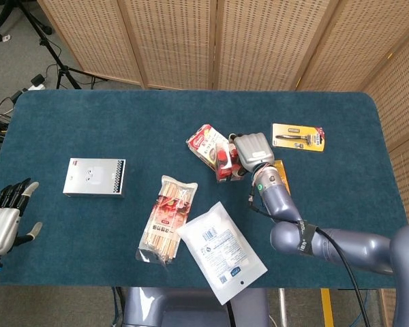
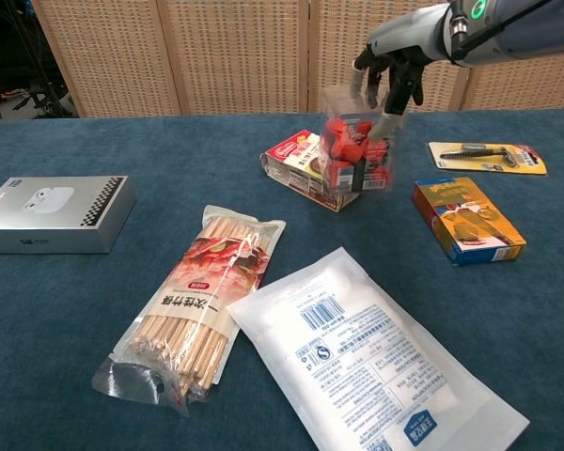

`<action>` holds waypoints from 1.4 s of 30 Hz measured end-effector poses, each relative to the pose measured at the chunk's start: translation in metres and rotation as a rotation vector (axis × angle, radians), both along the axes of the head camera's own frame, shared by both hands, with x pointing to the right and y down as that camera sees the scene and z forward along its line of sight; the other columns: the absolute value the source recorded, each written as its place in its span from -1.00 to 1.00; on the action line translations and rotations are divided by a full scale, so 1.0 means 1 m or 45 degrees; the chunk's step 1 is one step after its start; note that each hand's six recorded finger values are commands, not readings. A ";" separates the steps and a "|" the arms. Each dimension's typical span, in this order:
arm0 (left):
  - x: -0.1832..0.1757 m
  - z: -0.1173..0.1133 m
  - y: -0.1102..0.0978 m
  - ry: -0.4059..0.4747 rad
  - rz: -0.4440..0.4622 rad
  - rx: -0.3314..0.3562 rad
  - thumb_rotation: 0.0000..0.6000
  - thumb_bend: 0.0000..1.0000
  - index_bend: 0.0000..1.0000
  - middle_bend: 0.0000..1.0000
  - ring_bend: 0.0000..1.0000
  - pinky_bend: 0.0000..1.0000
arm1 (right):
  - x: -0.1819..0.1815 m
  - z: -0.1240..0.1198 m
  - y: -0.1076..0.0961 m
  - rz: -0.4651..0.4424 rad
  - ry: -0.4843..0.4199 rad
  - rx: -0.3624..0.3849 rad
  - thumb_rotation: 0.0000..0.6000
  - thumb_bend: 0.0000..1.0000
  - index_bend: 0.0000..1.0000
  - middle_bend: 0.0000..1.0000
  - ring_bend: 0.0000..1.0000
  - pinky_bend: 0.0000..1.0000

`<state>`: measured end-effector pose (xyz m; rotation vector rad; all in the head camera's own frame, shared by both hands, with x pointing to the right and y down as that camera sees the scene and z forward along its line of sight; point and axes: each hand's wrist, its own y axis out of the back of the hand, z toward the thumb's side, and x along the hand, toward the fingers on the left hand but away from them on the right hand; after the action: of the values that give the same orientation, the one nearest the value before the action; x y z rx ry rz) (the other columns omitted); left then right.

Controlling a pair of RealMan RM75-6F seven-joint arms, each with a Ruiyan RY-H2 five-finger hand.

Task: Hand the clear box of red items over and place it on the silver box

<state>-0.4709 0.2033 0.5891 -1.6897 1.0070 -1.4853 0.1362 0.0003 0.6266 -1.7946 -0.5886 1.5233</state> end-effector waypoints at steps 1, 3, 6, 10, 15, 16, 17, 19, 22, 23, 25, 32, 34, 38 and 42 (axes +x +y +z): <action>0.000 -0.001 0.000 0.002 0.000 0.003 1.00 -0.35 -0.86 -1.00 -1.00 -1.00 | -0.002 -0.001 0.001 -0.005 -0.003 0.000 1.00 -0.33 0.23 -0.02 -0.21 -0.11; 0.000 -0.002 -0.001 0.005 -0.001 0.009 1.00 -0.35 -0.86 -1.00 -1.00 -1.00 | -0.007 -0.003 0.005 -0.008 -0.012 -0.004 1.00 -0.33 0.23 -0.02 -0.21 -0.11; 0.000 -0.003 0.000 0.006 -0.002 0.011 1.00 -0.35 -0.86 -1.00 -1.00 -1.00 | -0.012 -0.005 0.010 -0.005 -0.030 -0.014 1.00 -0.33 0.23 -0.02 -0.21 -0.11; 0.001 -0.005 0.000 0.014 0.002 0.017 1.00 -0.35 -0.86 -1.00 -1.00 -1.00 | -0.019 -0.009 0.017 -0.011 -0.048 -0.017 1.00 -0.33 0.23 -0.02 -0.21 -0.11; 0.001 -0.009 0.000 0.022 0.005 0.025 1.00 -0.35 -0.86 -1.00 -1.00 -1.00 | -0.026 -0.017 0.028 -0.006 -0.075 -0.018 1.00 -0.38 0.19 -0.15 -0.26 -0.11; 0.002 -0.010 0.000 0.024 0.005 0.028 1.00 -0.35 -0.86 -1.00 -1.00 -1.00 | -0.026 -0.018 0.030 -0.005 -0.078 -0.020 1.00 -0.42 0.10 -0.27 -0.35 -0.11; 0.002 -0.011 0.000 0.026 0.005 0.031 1.00 -0.35 -0.86 -1.00 -1.00 -1.00 | -0.026 -0.019 0.032 -0.004 -0.080 -0.024 1.00 -0.44 0.02 -0.36 -0.42 -0.11; 0.002 -0.013 0.001 0.030 0.007 0.037 1.00 -0.35 -0.86 -1.00 -1.00 -1.00 | -0.026 -0.019 0.036 0.000 -0.080 -0.038 1.00 -0.48 -0.17 -0.57 -0.62 -0.12; 0.003 -0.015 0.002 0.033 0.008 0.044 1.00 -0.35 -0.86 -1.00 -1.00 -1.00 | -0.022 -0.017 0.041 0.015 -0.073 -0.082 1.00 -0.48 -0.25 -0.66 -0.72 -0.18; 0.003 -0.016 0.002 0.033 0.009 0.046 1.00 -0.35 -0.86 -1.00 -1.00 -1.00 | -0.020 -0.016 0.042 0.020 -0.071 -0.090 1.00 -0.48 -0.25 -0.66 -0.72 -0.19; 0.003 -0.017 0.002 0.032 0.010 0.051 1.00 -0.35 -0.86 -1.00 -1.00 -1.00 | -0.019 -0.015 0.042 0.024 -0.073 -0.089 1.00 -0.48 -0.29 -0.69 -0.75 -0.21; 0.005 -0.017 0.002 0.027 0.019 0.055 1.00 -0.35 -0.86 -1.00 -1.00 -1.00 | -0.006 -0.001 0.039 0.060 -0.085 -0.088 1.00 -0.48 -0.38 -0.75 -0.80 -0.26; 0.006 -0.016 0.003 0.027 0.022 0.052 1.00 -0.35 -0.86 -1.00 -1.00 -1.00 | -0.002 0.004 0.040 0.073 -0.093 -0.092 1.00 -0.48 -0.41 -0.80 -0.84 -0.30; 0.007 -0.016 0.004 0.030 0.024 0.047 1.00 -0.35 -0.86 -1.00 -1.00 -1.00 | 0.007 0.014 0.044 0.085 -0.090 -0.126 1.00 -0.48 -0.46 -0.86 -0.90 -0.40; 0.008 -0.016 0.004 0.032 0.025 0.045 1.00 -0.35 -0.86 -1.00 -1.00 -1.00 | 0.018 0.022 0.047 0.104 -0.073 -0.157 1.00 -0.51 -0.50 -0.91 -0.95 -0.55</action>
<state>-0.4633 0.2072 0.5728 -1.6926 1.0211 -1.4284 0.1543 0.0475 0.6490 -1.9341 -0.6136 1.5981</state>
